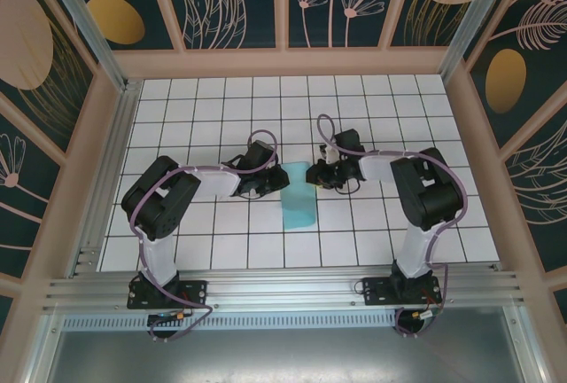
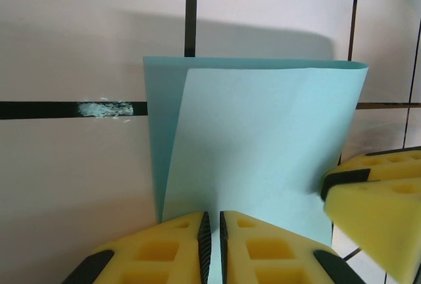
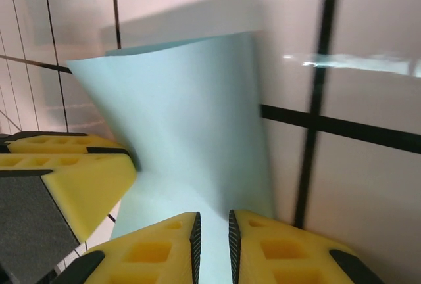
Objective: Fold a paper plane with a square sheet of paper (pick it up from the middle)
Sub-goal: Fold the square sheet of paper in half at the center of the table.
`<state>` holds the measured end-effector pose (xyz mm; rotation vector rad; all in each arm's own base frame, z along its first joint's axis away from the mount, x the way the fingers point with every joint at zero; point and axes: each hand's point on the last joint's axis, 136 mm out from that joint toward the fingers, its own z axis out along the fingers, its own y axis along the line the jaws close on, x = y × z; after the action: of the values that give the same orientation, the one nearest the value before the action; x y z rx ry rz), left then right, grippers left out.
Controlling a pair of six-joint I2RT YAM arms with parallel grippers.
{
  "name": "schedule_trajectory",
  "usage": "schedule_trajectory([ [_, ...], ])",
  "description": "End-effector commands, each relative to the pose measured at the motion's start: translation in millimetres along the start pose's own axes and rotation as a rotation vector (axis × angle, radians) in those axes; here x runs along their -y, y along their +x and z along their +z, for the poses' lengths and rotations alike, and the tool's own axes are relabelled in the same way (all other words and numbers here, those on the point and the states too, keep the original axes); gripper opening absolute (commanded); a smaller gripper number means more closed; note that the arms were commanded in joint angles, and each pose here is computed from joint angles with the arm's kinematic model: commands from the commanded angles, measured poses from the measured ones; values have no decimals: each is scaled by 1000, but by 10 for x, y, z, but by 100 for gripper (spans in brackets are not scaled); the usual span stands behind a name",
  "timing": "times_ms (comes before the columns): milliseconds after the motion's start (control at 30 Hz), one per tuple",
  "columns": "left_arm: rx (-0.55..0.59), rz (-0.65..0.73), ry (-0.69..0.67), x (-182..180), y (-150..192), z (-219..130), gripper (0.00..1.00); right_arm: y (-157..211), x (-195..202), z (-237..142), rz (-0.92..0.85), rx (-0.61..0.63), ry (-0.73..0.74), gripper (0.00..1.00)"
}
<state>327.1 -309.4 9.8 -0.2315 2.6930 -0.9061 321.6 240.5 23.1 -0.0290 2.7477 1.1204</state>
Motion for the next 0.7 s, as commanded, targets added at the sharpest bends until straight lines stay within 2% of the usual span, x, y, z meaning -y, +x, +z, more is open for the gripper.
schedule_trajectory([
  [0,-100,-30,-305,-973,425,175,17,-217,-187,-222,-23,116,-35,24],
  [100,-101,-28,-299,-954,417,180,17,-329,-396,-293,-58,155,-80,24],
  [233,-103,-22,-293,-929,405,196,17,-349,-466,-87,-70,94,-60,24],
  [533,-109,-26,-301,-960,425,208,17,-397,-131,203,2,25,27,24],
  [667,-121,-36,-309,-997,465,211,17,-428,138,213,101,12,66,24],
])
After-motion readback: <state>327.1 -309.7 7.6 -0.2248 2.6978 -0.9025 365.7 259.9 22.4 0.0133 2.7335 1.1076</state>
